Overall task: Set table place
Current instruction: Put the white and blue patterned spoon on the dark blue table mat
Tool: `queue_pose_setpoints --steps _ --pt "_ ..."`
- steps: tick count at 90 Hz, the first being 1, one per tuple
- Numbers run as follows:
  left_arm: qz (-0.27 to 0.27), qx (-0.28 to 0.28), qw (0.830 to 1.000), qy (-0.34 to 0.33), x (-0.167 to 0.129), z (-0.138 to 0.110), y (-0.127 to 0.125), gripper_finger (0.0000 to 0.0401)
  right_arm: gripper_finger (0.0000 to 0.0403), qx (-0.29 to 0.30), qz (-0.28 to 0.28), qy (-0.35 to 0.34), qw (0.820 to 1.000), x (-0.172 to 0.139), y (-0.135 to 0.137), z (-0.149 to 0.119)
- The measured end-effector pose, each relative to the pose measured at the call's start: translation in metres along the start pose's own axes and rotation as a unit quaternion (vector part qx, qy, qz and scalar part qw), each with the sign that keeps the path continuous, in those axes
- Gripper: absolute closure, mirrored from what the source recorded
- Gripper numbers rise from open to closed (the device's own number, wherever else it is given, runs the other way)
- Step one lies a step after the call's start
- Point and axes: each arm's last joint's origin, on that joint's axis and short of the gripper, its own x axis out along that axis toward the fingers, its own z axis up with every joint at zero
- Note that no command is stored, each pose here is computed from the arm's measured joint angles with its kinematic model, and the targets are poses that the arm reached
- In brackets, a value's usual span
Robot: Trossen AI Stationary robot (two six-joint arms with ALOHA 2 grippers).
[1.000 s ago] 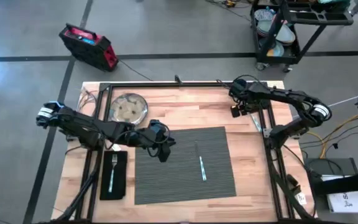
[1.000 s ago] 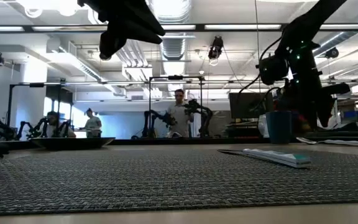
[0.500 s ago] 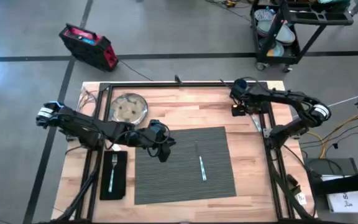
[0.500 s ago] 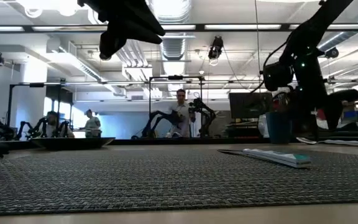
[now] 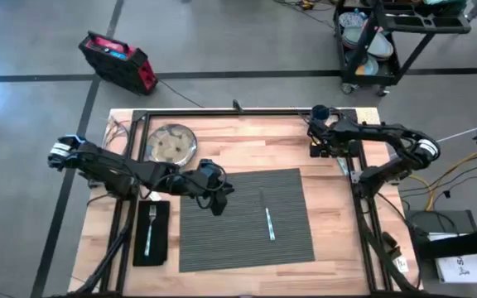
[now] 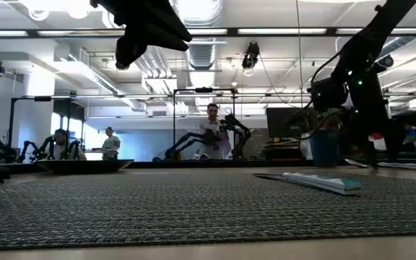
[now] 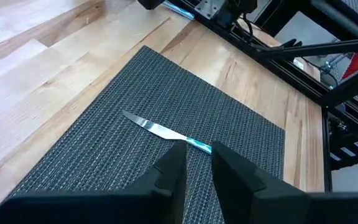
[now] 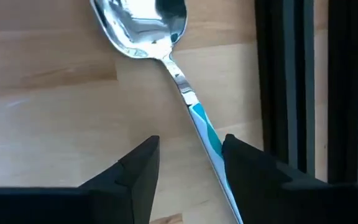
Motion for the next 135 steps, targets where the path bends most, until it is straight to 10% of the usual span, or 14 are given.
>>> queue_pose_setpoints --steps 135 --pt "0.0 0.013 1.0 0.0 0.0 0.0 0.0 0.0342 0.0398 -0.081 0.049 0.006 0.996 -0.009 0.011 -0.04"
